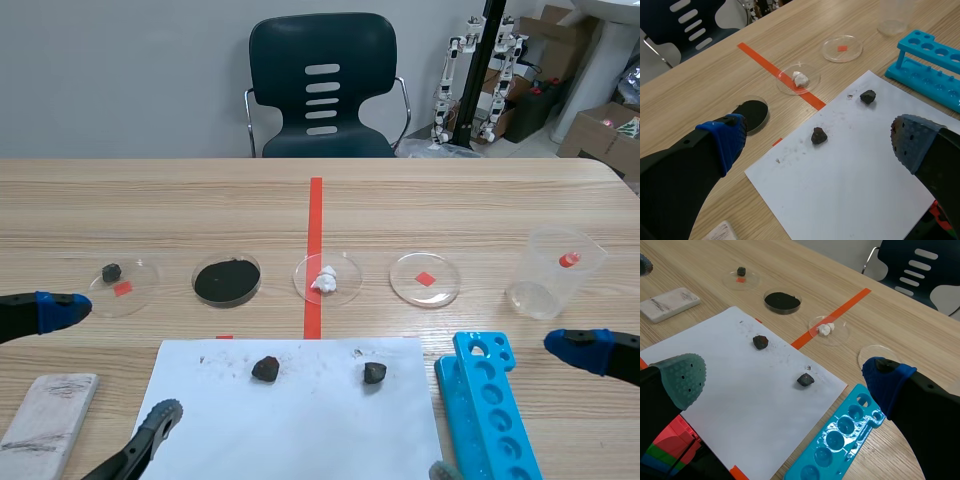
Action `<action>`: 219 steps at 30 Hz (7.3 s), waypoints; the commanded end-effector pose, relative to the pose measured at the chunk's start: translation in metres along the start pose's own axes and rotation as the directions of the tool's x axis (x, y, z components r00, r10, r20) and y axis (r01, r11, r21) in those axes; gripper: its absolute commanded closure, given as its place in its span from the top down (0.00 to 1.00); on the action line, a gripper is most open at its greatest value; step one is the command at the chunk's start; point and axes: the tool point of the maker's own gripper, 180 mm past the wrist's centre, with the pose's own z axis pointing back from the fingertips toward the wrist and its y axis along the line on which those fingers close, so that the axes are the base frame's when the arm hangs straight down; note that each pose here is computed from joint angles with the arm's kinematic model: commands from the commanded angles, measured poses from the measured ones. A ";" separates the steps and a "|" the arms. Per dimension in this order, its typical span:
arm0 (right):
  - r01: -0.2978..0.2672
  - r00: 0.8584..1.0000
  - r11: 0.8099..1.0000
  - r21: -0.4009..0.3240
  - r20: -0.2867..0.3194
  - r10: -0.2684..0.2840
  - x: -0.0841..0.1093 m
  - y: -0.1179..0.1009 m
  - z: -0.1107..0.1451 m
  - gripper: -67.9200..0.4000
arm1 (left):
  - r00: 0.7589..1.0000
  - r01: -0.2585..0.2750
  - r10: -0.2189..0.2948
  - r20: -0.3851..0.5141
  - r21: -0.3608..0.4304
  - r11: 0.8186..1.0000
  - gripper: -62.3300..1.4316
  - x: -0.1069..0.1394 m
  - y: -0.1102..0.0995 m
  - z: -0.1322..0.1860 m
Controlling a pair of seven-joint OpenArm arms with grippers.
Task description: Pick up the middle mineral with the left hand
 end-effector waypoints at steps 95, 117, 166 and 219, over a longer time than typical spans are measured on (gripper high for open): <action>-0.005 1.000 1.000 -0.001 0.026 0.005 0.006 -0.003 0.000 1.00 | 0.704 -0.302 0.441 -0.557 0.327 0.896 0.77 -0.128 -0.004 -0.164; -0.005 1.000 1.000 -0.001 0.026 0.005 0.006 -0.003 0.000 1.00 | 0.725 -0.232 0.367 -0.582 0.296 0.927 0.25 -0.133 -0.009 -0.166; -0.005 1.000 1.000 -0.001 0.026 0.005 0.006 -0.003 0.000 1.00 | 0.997 -0.069 0.075 -0.012 0.269 0.961 0.23 0.017 0.022 -0.025; -0.005 1.000 1.000 -0.001 0.026 0.005 0.006 -0.003 0.000 1.00 | 0.999 -0.043 0.050 -0.020 0.274 0.961 0.23 0.026 0.027 -0.015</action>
